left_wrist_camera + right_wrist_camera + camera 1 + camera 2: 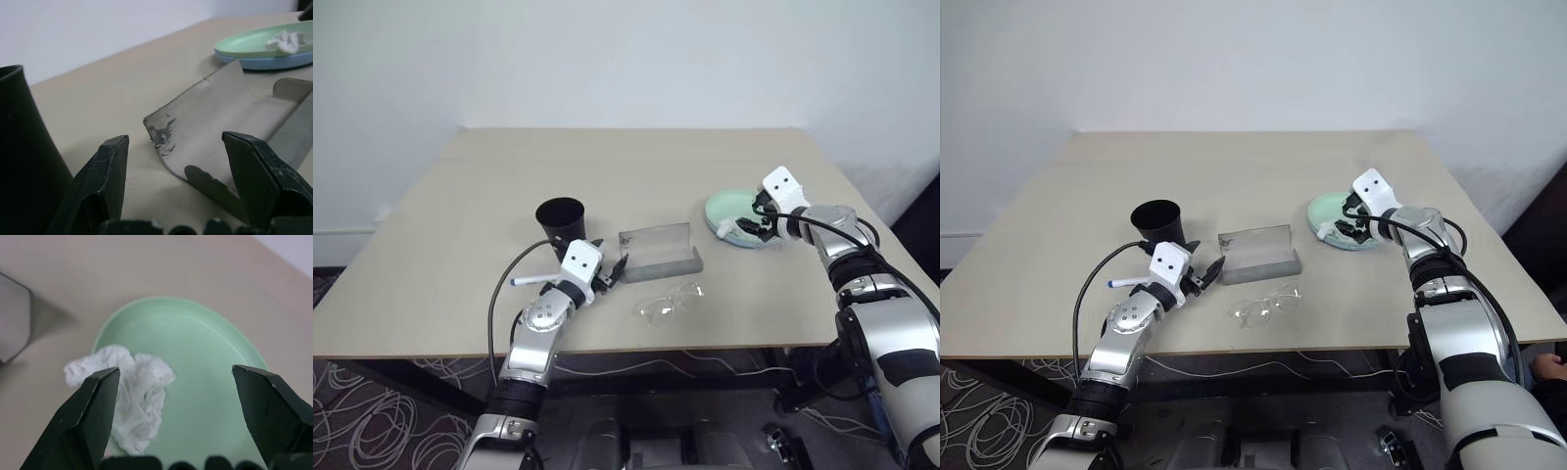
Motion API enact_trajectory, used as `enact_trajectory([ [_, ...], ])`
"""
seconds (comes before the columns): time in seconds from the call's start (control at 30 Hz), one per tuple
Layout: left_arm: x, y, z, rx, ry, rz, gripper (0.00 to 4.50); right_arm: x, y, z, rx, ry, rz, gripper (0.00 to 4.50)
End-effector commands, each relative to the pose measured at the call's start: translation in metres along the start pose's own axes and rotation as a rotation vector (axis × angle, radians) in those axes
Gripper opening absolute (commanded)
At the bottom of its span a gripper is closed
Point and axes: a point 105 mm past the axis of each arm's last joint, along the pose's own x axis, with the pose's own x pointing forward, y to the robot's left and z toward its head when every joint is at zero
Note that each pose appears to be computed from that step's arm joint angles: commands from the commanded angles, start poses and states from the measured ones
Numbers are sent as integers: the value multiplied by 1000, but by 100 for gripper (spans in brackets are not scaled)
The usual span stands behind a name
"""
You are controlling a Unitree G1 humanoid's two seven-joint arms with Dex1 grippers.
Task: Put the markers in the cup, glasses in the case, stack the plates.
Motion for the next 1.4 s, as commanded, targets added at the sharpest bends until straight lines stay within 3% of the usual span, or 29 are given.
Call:
enact_trajectory([
  [0.03, 4, 1, 31, 29, -87, -46, 322, -9, 5, 28, -29, -147, 86, 404],
  [0.33, 11, -24, 48, -32, -35, -313, 322, -27, 48, 18, -8, -218, 347, 404],
  [0.67, 3, -65, 47, 20, 158, -721, 322, -21, 55, 10, 17, -212, 327, 404],
  [1.13, 16, -63, 28, 64, 373, -882, 322, -18, 67, 3, -2, -249, 279, 404],
  [1.4, 31, -69, 26, 33, 445, -936, 322, -30, 82, 2, -13, -321, 334, 404],
])
